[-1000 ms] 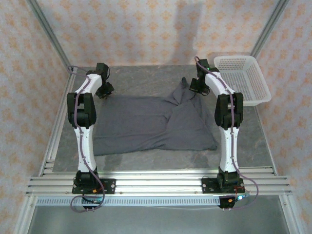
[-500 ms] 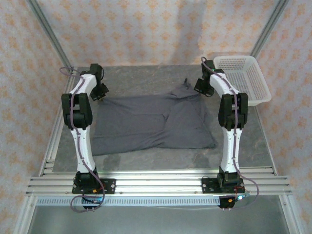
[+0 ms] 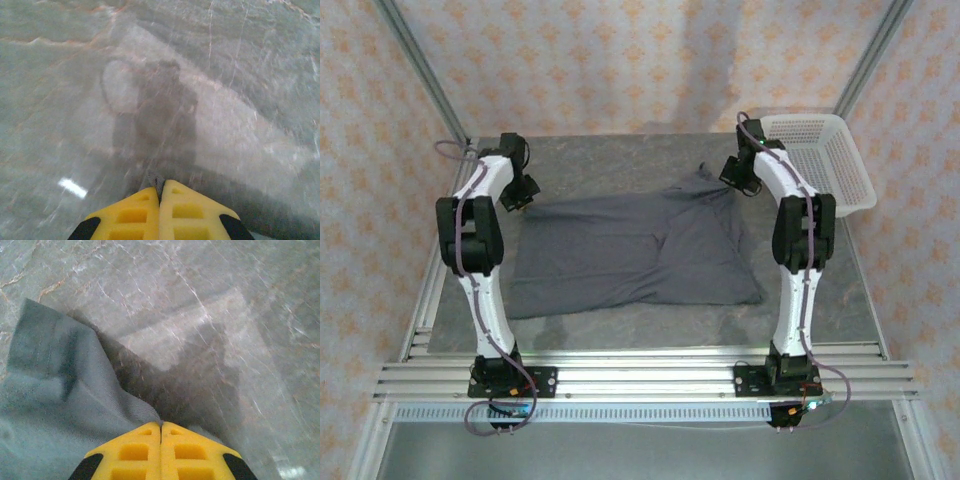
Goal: Fold the inside-out t-shirt
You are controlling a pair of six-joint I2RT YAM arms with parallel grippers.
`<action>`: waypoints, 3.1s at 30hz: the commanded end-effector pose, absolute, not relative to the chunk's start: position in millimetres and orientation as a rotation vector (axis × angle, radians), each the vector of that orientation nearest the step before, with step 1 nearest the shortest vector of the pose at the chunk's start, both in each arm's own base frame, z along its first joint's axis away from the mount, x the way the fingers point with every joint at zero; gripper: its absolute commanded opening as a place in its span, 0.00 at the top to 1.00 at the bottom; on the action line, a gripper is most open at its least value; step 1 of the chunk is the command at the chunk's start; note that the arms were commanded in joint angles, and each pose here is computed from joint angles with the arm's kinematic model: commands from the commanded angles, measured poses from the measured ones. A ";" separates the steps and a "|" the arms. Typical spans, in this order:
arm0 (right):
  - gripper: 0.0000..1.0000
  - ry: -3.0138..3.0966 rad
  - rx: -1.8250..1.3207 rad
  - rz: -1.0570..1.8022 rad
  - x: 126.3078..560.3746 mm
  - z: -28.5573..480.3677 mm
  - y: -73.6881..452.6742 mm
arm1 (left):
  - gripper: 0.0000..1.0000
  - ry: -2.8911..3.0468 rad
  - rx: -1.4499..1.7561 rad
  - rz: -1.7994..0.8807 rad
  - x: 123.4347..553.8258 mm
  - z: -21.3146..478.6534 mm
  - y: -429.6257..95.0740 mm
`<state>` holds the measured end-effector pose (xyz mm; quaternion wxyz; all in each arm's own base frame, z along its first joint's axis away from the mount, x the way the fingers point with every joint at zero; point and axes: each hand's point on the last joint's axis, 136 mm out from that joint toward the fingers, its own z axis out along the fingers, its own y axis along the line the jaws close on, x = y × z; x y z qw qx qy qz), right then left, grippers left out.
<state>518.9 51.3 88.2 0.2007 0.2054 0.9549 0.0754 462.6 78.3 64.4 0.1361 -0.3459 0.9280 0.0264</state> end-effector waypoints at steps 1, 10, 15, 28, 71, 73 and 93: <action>1.00 2.615 0.639 0.200 494.6 103.8 41.3 | 1.00 2.621 -1.047 0.131 435.1 90.2 88.6; 1.00 2.641 0.694 0.174 457.3 88.2 32.8 | 1.00 2.630 -1.076 0.149 384.5 83.6 83.2; 1.00 2.594 0.701 0.208 449.4 114.6 33.5 | 1.00 2.589 -1.061 0.141 376.9 107.5 83.2; 0.88 2.729 0.844 0.254 359.0 40.7 38.2 | 0.90 2.684 -1.103 0.163 306.5 48.2 56.5; 0.80 2.658 0.998 0.327 257.3 55.5 61.3 | 0.21 2.527 -0.665 -0.273 319.8 150.6 -25.9; 0.67 2.670 1.048 0.368 232.5 52.3 62.2 | 0.21 2.542 -0.667 -0.272 319.3 145.8 -26.5; 0.90 2.821 0.370 0.199 370.5 58.0 120.5 | 1.00 2.729 -0.562 -0.354 315.2 103.0 -90.1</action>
